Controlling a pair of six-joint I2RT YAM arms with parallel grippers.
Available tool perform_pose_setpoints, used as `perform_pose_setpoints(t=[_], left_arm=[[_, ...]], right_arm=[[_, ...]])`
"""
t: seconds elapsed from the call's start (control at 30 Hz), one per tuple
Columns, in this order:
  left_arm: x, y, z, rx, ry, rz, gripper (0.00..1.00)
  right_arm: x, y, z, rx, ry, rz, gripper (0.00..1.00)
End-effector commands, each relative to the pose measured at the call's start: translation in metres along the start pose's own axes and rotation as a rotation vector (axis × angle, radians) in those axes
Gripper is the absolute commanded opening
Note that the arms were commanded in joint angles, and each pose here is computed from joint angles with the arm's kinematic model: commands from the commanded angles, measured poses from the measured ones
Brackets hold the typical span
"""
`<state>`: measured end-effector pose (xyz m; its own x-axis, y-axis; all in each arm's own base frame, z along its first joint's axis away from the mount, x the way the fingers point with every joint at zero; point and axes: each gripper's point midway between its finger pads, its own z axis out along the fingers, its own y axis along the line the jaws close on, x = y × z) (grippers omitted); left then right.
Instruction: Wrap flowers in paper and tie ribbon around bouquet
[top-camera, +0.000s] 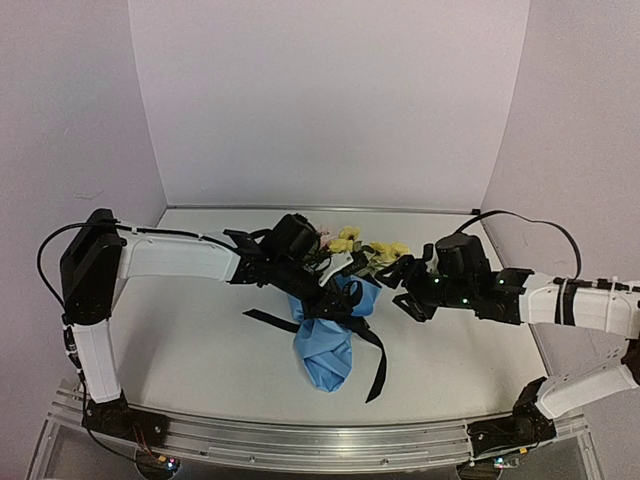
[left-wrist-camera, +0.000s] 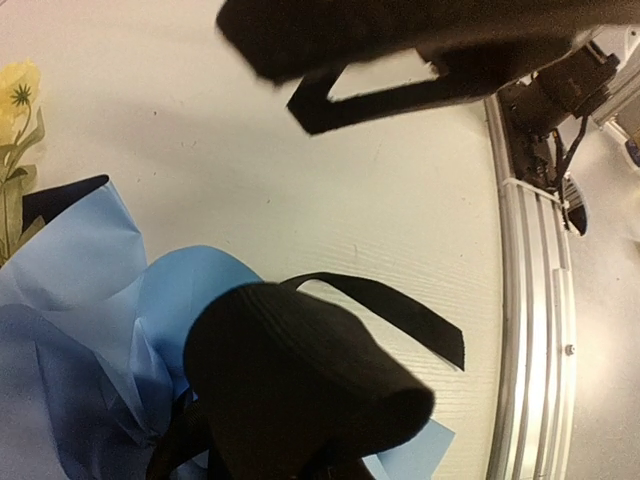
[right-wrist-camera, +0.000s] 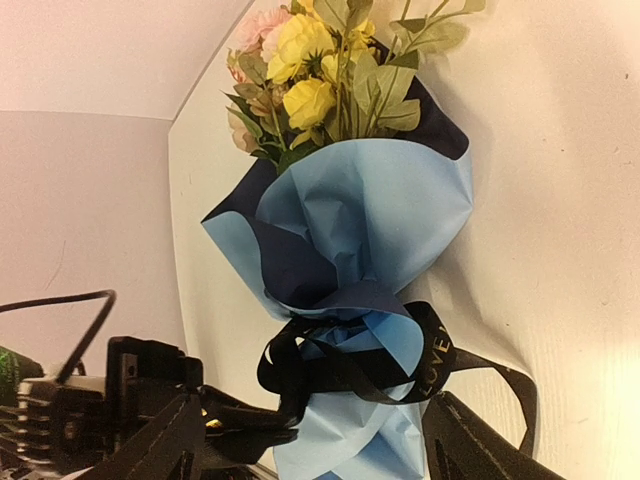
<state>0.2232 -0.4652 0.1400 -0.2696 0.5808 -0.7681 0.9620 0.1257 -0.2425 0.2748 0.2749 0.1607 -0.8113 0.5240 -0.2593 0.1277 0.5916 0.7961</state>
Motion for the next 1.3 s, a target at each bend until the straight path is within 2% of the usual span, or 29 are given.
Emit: perform_pose_setpoints(t=[0.0,0.13,0.4,0.6,0.87,1.07,1.27], left_arm=[[-0.004,0.011,0.006,-0.117,0.045,0.06,0.05],[-0.004,0.012,0.011,-0.186,0.059,0.129,0.05],[0.0,0.011,0.021,-0.25,0.11,0.231,0.05],[0.002,0.01,0.026,-0.298,0.127,0.291,0.05],[0.0,0.009,0.027,-0.352,0.111,0.349,0.05],[0.002,0.003,0.031,-0.359,0.116,0.398,0.05],[0.005,0.002,0.036,-0.358,0.128,0.416,0.05]], right_arm=[[-0.005,0.009,-0.012,-0.014,-0.019,0.012,0.75],[0.006,0.022,-0.005,-0.045,0.078,0.07,0.6],[0.011,0.039,-0.003,-0.083,0.165,0.127,0.62],[0.028,0.029,0.007,-0.055,0.263,0.175,0.57],[0.016,0.019,0.0,-0.097,0.235,0.285,0.56],[0.017,0.026,0.004,-0.15,0.262,0.351,0.55],[0.02,0.031,0.01,-0.2,0.296,0.406,0.48]])
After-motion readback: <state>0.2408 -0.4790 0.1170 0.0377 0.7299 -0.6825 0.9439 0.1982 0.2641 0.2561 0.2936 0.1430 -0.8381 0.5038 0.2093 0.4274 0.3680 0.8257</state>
